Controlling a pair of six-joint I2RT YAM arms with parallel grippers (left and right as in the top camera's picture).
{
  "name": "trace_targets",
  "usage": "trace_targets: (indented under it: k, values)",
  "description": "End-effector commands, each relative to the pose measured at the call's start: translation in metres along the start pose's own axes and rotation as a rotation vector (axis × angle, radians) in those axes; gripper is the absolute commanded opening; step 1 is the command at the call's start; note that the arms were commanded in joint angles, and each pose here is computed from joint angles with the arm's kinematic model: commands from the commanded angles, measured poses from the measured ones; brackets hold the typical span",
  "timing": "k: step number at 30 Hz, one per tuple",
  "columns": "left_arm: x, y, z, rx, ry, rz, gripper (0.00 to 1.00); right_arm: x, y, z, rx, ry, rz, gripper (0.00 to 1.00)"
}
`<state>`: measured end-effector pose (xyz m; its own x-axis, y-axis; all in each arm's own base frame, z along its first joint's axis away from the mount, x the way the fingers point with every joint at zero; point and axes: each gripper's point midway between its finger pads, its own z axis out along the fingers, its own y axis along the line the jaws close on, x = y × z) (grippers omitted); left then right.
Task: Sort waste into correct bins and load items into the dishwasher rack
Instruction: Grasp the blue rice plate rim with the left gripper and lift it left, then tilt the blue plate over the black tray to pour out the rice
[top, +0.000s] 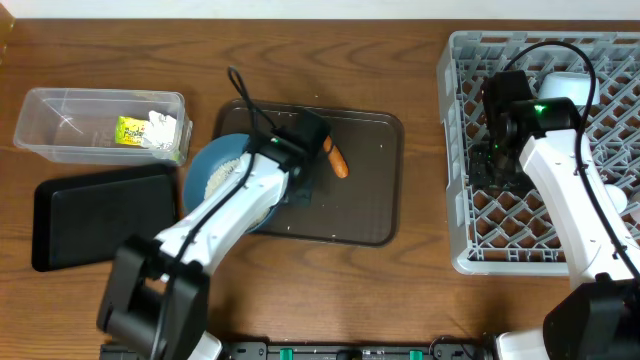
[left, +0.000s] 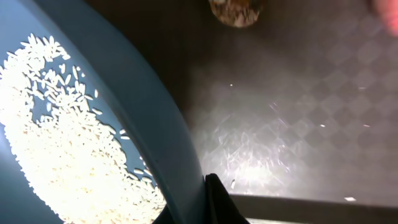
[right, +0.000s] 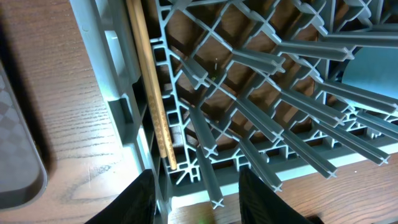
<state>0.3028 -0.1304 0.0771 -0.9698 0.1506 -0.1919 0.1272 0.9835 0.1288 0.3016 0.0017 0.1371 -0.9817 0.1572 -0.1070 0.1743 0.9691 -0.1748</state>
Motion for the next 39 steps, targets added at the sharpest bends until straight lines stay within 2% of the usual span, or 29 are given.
trace_targets:
  k: [1,6,14,29,39]
  values:
    - [-0.006,0.010,-0.021,-0.014,-0.068,-0.012,0.06,-0.002,-0.010,-0.005,0.012,-0.015,0.027,0.38]
    - [-0.009,0.021,-0.038,-0.004,-0.111,-0.025,0.06,0.000,-0.014,-0.004,0.015,-0.006,0.028,0.38]
    - [-0.014,0.071,-0.051,-0.015,-0.141,-0.141,0.06,-0.001,-0.014,-0.004,0.015,-0.007,0.027,0.38]
    - [-0.034,0.139,-0.053,0.286,-0.206,-0.414,0.06,0.003,-0.015,-0.004,0.019,0.007,0.020,0.38]
    - [-0.029,0.179,-0.067,0.529,-0.268,-0.604,0.06,0.004,-0.016,-0.004,0.020,0.012,0.019,0.38]
